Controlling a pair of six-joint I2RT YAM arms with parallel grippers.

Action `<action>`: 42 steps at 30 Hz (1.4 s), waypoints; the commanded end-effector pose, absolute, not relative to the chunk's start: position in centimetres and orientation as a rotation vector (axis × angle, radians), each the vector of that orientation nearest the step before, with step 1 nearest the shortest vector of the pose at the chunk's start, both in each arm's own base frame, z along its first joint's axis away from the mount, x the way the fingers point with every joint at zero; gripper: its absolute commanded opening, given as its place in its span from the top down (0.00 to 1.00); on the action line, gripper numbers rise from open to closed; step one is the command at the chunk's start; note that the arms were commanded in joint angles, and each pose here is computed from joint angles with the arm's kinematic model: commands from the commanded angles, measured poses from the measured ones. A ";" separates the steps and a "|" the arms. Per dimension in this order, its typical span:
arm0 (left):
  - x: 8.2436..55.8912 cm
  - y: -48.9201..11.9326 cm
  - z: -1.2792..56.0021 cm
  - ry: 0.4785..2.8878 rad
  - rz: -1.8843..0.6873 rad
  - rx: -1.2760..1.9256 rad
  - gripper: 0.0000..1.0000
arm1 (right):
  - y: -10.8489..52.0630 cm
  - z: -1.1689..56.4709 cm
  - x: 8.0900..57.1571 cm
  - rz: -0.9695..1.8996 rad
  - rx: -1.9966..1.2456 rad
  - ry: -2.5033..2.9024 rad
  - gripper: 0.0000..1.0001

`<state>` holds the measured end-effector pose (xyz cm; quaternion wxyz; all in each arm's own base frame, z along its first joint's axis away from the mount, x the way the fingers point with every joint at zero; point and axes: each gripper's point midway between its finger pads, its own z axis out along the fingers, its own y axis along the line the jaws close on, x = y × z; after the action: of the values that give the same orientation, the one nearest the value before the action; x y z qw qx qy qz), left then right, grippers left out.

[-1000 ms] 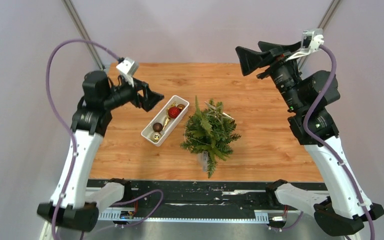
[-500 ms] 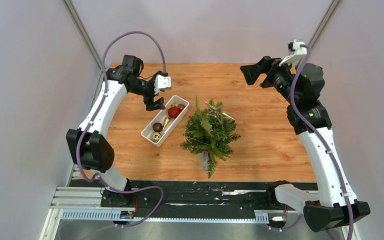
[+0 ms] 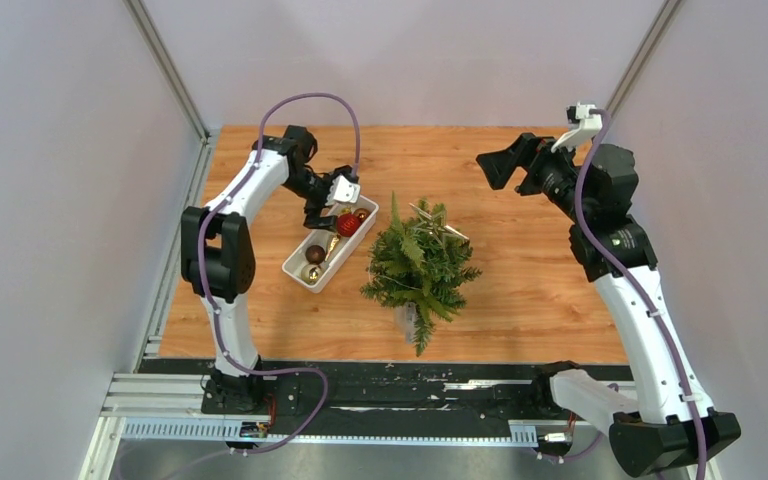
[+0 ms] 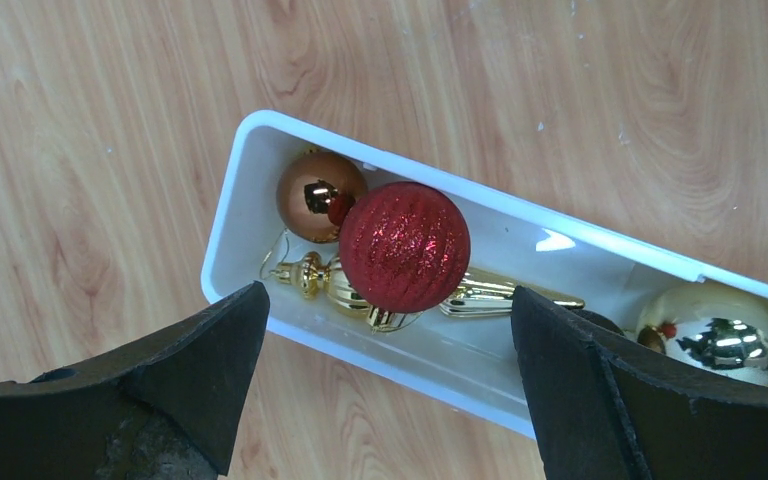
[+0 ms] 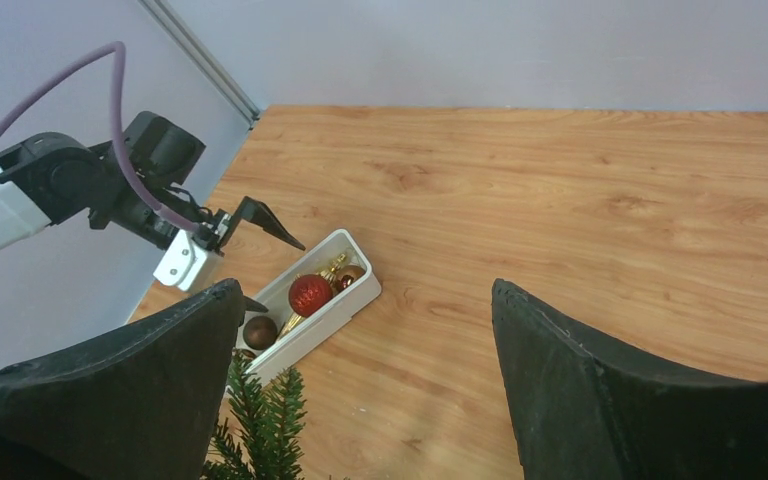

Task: Decorate the small christmas tree
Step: Pick up the decoration item from the storage box.

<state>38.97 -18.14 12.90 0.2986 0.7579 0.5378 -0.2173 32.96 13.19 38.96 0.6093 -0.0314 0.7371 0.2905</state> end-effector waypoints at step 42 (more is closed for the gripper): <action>40.3 -20.6 10.4 1.311 -0.368 2.175 0.64 | 12.9 40.7 30.7 0.708 -0.054 1.635 0.07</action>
<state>39.33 -19.59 5.86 0.2324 0.8179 0.5013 -0.1604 31.22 12.95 39.38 0.6161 -0.0250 0.7277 0.3002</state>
